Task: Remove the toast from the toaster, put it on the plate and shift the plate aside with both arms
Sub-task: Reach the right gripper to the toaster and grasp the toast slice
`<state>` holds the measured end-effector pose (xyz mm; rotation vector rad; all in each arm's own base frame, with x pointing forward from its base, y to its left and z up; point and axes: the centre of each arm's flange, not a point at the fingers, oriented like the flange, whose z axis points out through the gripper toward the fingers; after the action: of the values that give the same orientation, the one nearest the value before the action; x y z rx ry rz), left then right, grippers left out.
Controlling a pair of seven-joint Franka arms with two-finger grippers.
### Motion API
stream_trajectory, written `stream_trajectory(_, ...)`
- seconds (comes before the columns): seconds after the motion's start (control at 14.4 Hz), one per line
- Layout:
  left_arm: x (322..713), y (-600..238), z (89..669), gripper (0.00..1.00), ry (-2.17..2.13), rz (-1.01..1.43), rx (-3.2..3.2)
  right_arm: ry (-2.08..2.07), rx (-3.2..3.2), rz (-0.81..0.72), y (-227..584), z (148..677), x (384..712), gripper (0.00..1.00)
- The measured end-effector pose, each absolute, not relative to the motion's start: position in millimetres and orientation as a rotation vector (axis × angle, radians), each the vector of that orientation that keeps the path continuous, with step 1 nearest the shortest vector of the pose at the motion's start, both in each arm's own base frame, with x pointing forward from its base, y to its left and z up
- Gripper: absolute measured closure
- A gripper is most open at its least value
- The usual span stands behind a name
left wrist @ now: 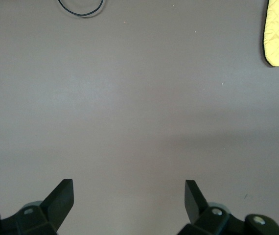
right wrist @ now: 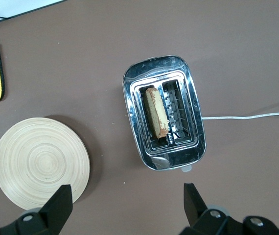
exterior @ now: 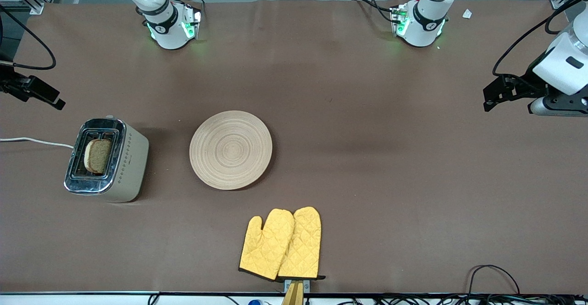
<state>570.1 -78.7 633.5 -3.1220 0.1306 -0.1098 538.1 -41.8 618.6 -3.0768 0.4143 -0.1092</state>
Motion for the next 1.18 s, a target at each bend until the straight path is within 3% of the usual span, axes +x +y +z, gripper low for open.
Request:
stream_trajectory(0.56,574.7,-77.1,629.9,0.00,0.126,-0.102,-3.124,0.425,-3.077,-0.085,-45.4,610.0,540.0,0.00)
stream_trajectory(1.18,576.0,-73.5,630.5,0.00,0.116,-0.105,-3.124,0.487,-3.135,0.149,-84.4,433.1,610.1,0.00)
